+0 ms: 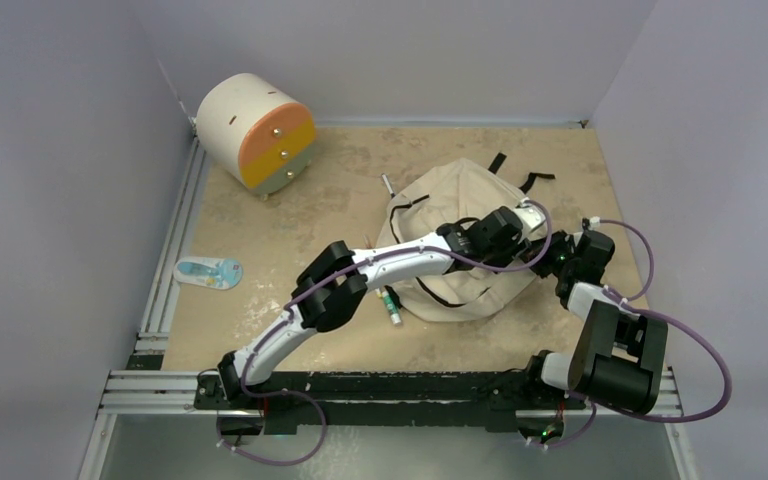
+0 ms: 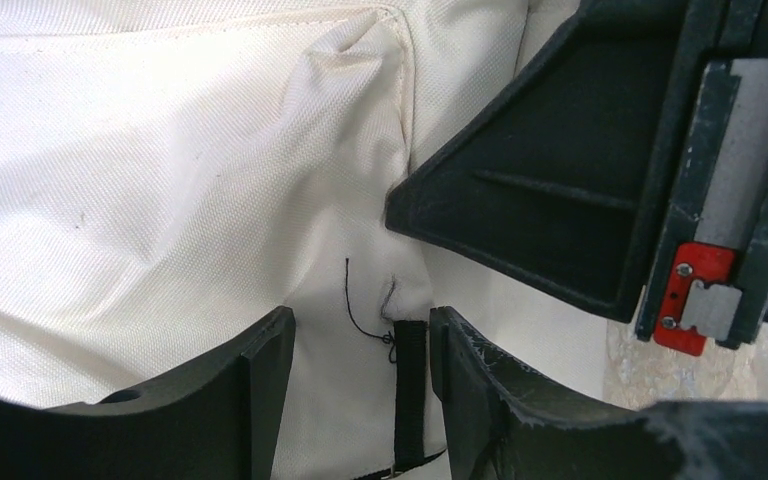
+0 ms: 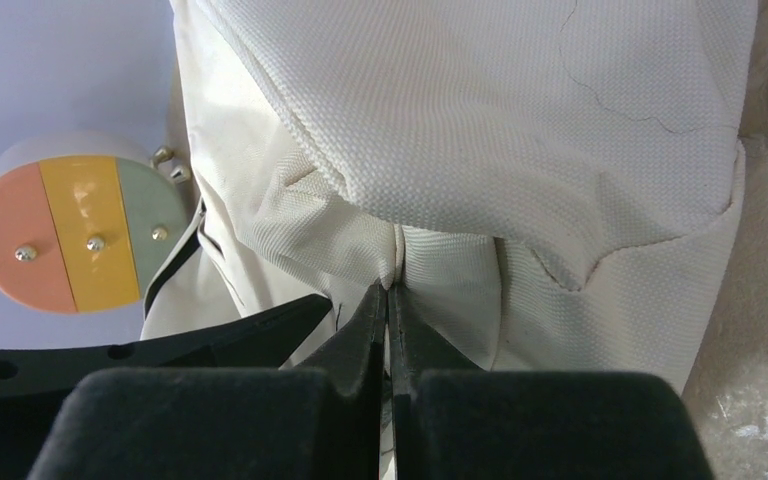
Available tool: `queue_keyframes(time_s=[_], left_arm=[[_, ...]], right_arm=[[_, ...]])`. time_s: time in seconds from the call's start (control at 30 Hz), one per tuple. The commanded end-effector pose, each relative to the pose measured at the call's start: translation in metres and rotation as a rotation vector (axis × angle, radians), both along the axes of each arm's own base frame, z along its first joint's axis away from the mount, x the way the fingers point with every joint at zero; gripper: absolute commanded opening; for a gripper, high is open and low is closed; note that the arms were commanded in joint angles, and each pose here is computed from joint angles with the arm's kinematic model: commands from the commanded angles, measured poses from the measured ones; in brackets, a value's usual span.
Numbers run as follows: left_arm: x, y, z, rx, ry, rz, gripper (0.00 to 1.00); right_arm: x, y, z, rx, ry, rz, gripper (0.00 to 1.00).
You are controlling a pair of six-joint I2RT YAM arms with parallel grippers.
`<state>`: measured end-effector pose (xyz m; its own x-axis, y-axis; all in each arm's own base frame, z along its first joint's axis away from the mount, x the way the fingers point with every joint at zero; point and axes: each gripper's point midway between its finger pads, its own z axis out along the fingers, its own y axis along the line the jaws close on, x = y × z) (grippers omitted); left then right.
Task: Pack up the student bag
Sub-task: Unzip the student bag at the center of the board.
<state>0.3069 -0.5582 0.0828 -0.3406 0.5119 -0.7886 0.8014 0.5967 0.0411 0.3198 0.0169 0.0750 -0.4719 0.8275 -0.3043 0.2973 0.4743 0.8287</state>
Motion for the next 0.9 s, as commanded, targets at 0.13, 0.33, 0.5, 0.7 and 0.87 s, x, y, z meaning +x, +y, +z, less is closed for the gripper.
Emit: queue_keyframes(time_s=[0.13,0.33,0.5,0.7,0.87], left_arm=[[-0.033,0.021,-0.015,0.103,0.048,-0.021,0.49],[-0.044,0.023,-0.016,0.125,0.028,-0.024,0.48],[-0.044,0.025,-0.023,0.136,0.027,-0.023,0.48],[-0.038,0.022,-0.029,0.158,0.008,-0.023,0.43],[-0.035,0.024,-0.035,0.178,-0.004,-0.015,0.37]], right_arm=[[0.005,0.009,0.021,0.018,-0.069,0.057,0.0],[0.004,0.008,0.019,0.015,-0.063,0.053,0.0],[0.004,0.009,0.019,0.017,-0.064,0.056,0.0],[0.003,0.009,0.019,0.015,-0.065,0.058,0.0],[0.003,0.009,0.019,0.011,-0.065,0.056,0.0]])
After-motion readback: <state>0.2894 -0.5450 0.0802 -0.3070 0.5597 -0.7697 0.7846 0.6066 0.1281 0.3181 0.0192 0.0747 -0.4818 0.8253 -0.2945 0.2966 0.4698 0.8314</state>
